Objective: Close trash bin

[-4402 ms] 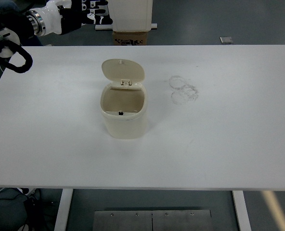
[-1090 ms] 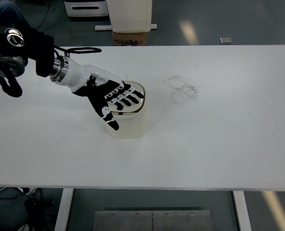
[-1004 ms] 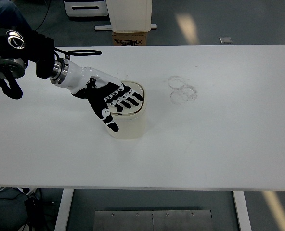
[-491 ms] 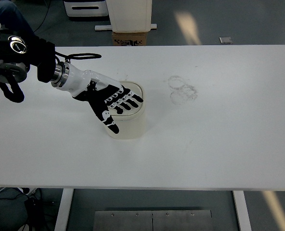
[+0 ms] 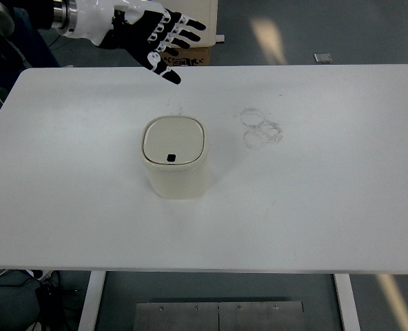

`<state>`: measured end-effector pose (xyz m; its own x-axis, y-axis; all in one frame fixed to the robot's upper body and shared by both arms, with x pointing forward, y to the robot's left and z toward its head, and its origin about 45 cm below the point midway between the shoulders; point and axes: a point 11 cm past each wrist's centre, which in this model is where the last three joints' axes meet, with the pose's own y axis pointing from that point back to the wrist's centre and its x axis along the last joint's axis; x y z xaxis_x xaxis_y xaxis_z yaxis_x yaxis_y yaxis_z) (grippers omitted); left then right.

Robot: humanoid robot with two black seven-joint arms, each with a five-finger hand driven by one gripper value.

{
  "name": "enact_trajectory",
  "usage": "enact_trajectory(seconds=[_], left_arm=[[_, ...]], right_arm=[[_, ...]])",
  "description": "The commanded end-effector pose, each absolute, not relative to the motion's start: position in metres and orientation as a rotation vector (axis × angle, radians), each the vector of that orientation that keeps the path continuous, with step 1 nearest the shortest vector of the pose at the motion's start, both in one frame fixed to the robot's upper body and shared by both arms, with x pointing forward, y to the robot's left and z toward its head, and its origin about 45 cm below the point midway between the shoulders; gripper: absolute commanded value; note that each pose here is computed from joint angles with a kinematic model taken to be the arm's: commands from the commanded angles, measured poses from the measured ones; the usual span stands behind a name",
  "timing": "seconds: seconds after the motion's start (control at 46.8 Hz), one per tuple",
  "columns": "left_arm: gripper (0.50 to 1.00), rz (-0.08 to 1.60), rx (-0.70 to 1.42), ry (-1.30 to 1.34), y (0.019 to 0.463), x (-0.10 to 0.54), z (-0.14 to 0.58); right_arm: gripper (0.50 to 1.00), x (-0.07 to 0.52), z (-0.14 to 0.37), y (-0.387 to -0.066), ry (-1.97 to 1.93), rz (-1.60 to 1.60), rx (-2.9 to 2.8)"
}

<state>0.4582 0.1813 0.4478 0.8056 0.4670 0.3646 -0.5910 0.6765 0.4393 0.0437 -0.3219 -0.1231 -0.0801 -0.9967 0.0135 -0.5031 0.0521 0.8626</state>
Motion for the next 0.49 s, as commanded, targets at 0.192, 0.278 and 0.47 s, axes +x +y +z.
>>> enact_trajectory(seconds=[0.192,0.278,0.47], left_arm=[[1.0,0.802,0.368,-0.143,0.213,0.505,0.456],[1.0,0.868,0.327,-0.063,0.227,0.518,0.43],[1.0,0.949,0.208,0.061,0.241,0.529,0.387]], right_arm=[[0.991,0.044,-0.123,-0.322,-1.663,-0.94,1.524],[0.991,0.044,-0.123,-0.322,-1.663,-0.94,1.524],[0.991,0.044,-0.123,-0.322,-1.663,-0.94,1.524]])
